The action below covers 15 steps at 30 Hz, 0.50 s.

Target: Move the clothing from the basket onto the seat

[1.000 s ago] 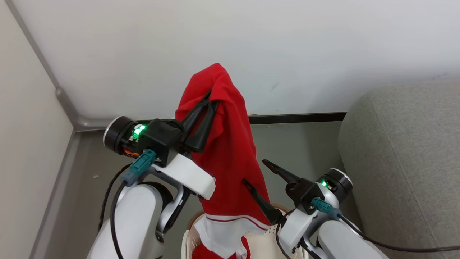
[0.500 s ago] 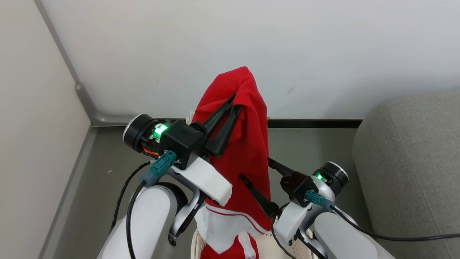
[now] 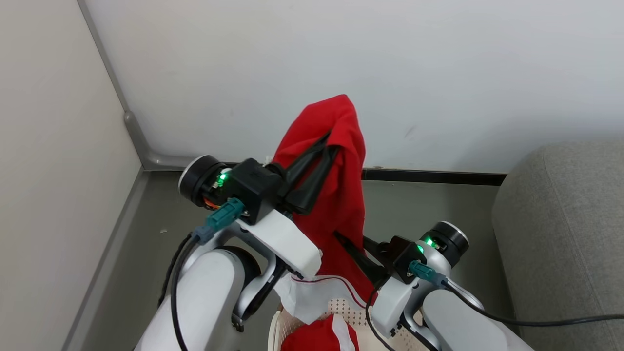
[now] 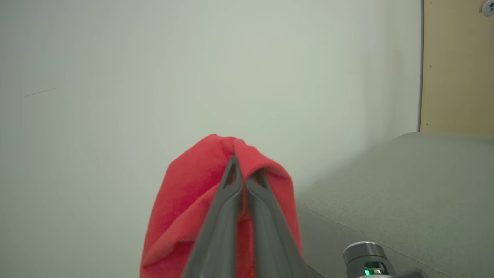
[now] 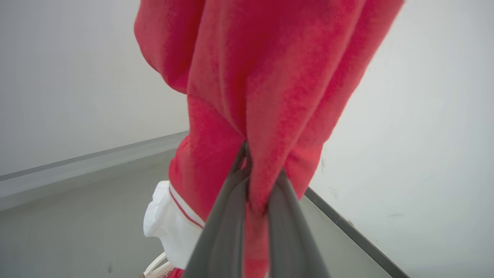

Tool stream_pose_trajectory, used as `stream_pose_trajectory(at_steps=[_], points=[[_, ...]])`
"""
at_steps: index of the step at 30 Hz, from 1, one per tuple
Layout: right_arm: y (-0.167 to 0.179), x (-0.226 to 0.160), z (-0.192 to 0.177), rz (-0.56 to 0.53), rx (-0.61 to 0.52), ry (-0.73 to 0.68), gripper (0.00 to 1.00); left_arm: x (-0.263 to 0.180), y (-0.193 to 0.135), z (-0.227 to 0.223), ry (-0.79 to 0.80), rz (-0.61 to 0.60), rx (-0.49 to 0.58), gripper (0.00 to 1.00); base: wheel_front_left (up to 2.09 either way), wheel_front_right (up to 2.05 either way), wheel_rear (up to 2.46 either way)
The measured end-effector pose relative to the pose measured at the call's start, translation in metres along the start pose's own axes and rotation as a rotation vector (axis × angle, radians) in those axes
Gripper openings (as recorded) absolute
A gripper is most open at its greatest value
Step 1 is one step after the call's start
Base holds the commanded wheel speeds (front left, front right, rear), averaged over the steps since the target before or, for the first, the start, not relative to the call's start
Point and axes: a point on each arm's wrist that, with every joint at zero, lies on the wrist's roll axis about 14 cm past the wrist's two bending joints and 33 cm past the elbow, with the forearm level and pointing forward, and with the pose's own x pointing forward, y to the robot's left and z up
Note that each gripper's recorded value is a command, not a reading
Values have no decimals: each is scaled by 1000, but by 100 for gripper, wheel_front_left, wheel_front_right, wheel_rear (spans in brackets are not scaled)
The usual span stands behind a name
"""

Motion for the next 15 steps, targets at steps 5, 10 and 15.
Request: stream_pose_trajectory(at_steps=[5, 10, 15], points=[[-3, -4, -5, -20, 38, 10, 0, -2, 12, -13, 34, 42, -39, 0, 0, 0, 0], [-11, -13, -10, -72, 108, 6, 0, -8, 22, -37, 93, 78, -55, 0, 0, 0, 0], [-30, -26, -14, -150, 175, -10, 0, -11, 27, -52, 124, 90, -59, 0, 0, 0, 0]])
